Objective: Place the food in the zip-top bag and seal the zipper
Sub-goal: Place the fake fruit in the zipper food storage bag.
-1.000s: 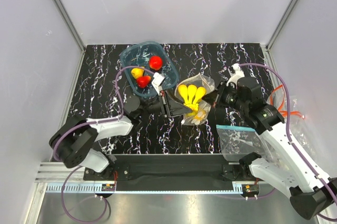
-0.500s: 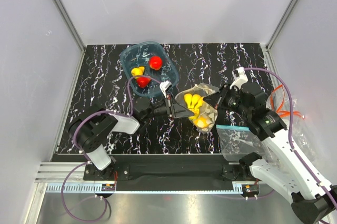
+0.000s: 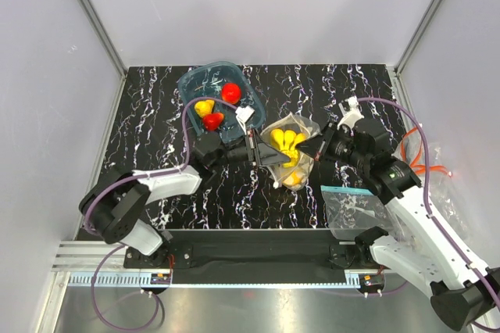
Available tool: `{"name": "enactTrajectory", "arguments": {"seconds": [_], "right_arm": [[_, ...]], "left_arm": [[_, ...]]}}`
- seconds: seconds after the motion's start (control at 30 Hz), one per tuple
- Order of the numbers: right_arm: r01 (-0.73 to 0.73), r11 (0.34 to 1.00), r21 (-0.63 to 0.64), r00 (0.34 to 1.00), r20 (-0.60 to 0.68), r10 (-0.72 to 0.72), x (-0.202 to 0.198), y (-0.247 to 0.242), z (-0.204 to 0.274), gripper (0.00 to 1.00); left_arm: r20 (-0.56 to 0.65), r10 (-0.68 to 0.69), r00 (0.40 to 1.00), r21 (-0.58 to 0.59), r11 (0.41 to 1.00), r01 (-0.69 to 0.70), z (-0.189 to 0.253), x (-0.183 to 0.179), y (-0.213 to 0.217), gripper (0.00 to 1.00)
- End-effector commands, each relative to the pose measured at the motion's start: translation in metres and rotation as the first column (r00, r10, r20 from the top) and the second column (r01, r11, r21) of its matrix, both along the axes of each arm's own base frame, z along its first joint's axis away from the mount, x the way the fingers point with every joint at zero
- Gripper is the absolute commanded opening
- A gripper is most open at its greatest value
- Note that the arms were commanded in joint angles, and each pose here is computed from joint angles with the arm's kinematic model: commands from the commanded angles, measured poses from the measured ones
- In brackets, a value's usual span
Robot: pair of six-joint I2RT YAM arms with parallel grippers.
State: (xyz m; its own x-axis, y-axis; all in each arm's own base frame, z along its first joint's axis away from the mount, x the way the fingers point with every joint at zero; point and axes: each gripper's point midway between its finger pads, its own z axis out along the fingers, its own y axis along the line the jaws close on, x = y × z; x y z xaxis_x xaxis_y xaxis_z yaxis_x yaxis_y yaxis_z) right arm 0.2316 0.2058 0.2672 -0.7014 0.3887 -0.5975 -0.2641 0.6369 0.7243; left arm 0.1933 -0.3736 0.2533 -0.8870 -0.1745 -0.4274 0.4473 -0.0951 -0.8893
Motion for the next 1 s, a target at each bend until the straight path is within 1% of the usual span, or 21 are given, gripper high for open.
{"name": "enactTrajectory", "arguments": {"seconds": [0.0,0.03,0.17,0.2,0.23,0.27,0.3,0.33,0.4,0.43,0.47,0.5,0.53,0.6,0.63,0.67,0.7,0.77,0.8,0.9,0.97], "right_arm": [[-0.052,0.997,0.054,0.998,0.038,0.050,-0.009,0.006,0.024,0.00],[-0.052,0.997,0.055,0.998,0.045,0.049,-0.009,0.005,0.026,0.00],[-0.037,0.998,0.048,0.998,0.061,0.034,-0.009,0.002,0.030,0.00],[-0.037,0.998,0.048,0.998,0.061,0.034,-0.009,0.002,0.029,0.00],[-0.039,0.998,0.049,0.997,0.062,0.035,-0.008,0.002,0.029,0.00],[-0.041,0.998,0.053,0.997,0.063,0.037,-0.008,0.003,0.030,0.00],[-0.054,0.997,0.058,0.997,0.055,0.051,-0.009,0.006,0.029,0.00],[-0.060,0.996,0.059,0.997,0.053,0.057,-0.008,0.007,0.028,0.00],[-0.070,0.996,0.060,0.997,0.049,0.067,-0.009,0.008,0.028,0.00],[-0.072,0.996,0.059,0.996,0.050,0.069,-0.009,0.009,0.029,0.00],[-0.078,0.995,0.055,0.996,0.050,0.075,-0.010,0.009,0.030,0.00],[-0.080,0.995,0.052,0.996,0.048,0.077,-0.009,0.009,0.030,0.00],[-0.084,0.995,0.046,0.995,0.050,0.081,-0.010,0.009,0.030,0.00],[-0.096,0.995,0.041,0.994,0.049,0.094,-0.011,0.010,0.030,0.00],[-0.102,0.994,0.040,0.994,0.050,0.100,-0.011,0.011,0.030,0.00],[-0.104,0.994,0.034,0.994,0.045,0.103,-0.012,0.010,0.031,0.00],[-0.100,0.995,0.028,0.994,0.044,0.098,-0.011,0.010,0.030,0.00],[-0.081,0.997,0.012,0.996,0.046,0.080,-0.009,0.006,0.030,0.00],[-0.074,0.997,0.004,0.996,0.050,0.074,-0.008,0.005,0.030,0.00],[-0.042,0.998,-0.035,0.998,0.050,0.044,-0.004,-0.001,0.026,0.00],[-0.024,0.998,-0.055,0.999,0.041,0.027,-0.001,-0.004,0.020,0.00]], "left_arm": [[0.184,0.032,0.982,0.007,0.999,-0.034,0.039,0.003,-0.002,0.13],[0.150,0.029,0.988,0.056,0.998,-0.037,0.028,0.004,-0.003,0.14],[0.110,-0.014,0.994,0.097,0.995,0.004,0.012,-0.003,-0.005,0.16],[0.130,-0.027,0.991,0.122,0.992,0.011,0.007,-0.006,-0.008,0.17],[0.096,-0.036,0.995,0.193,0.981,0.017,-0.005,-0.006,-0.009,0.20],[0.099,-0.023,0.995,0.239,0.971,-0.001,-0.013,-0.004,-0.010,0.21],[0.155,-0.032,0.987,0.287,0.958,-0.014,-0.019,-0.002,-0.012,0.21],[0.127,-0.037,0.991,0.361,0.933,-0.011,-0.030,-0.002,-0.010,0.22],[0.178,-0.034,0.983,0.427,0.903,-0.046,-0.039,0.004,-0.008,0.23],[0.152,-0.036,0.988,0.491,0.870,-0.043,-0.052,0.003,-0.003,0.24],[0.178,-0.016,0.984,0.507,0.858,-0.078,-0.048,0.011,-0.004,0.26],[0.205,-0.032,0.978,0.539,0.838,-0.085,-0.055,0.013,-0.002,0.26],[0.193,-0.036,0.981,0.573,0.815,-0.083,-0.061,0.012,0.001,0.27],[0.233,-0.041,0.972,0.590,0.800,-0.108,-0.059,0.019,-0.001,0.37],[0.229,-0.039,0.973,0.623,0.774,-0.116,-0.064,0.020,0.002,0.43],[0.240,-0.042,0.970,0.633,0.765,-0.123,-0.062,0.021,0.002,0.49],[0.265,-0.048,0.963,0.629,0.765,-0.135,-0.054,0.022,0.001,0.58],[0.276,-0.056,0.960,0.629,0.765,-0.136,-0.048,0.020,0.004,0.63],[0.292,-0.051,0.955,0.619,0.771,-0.148,-0.039,0.020,0.006,0.73],[0.315,-0.045,0.948,0.627,0.760,-0.173,-0.027,0.017,0.015,0.77],[0.332,-0.036,0.943,0.642,0.741,-0.198,-0.022,0.017,0.023,0.83]]}}
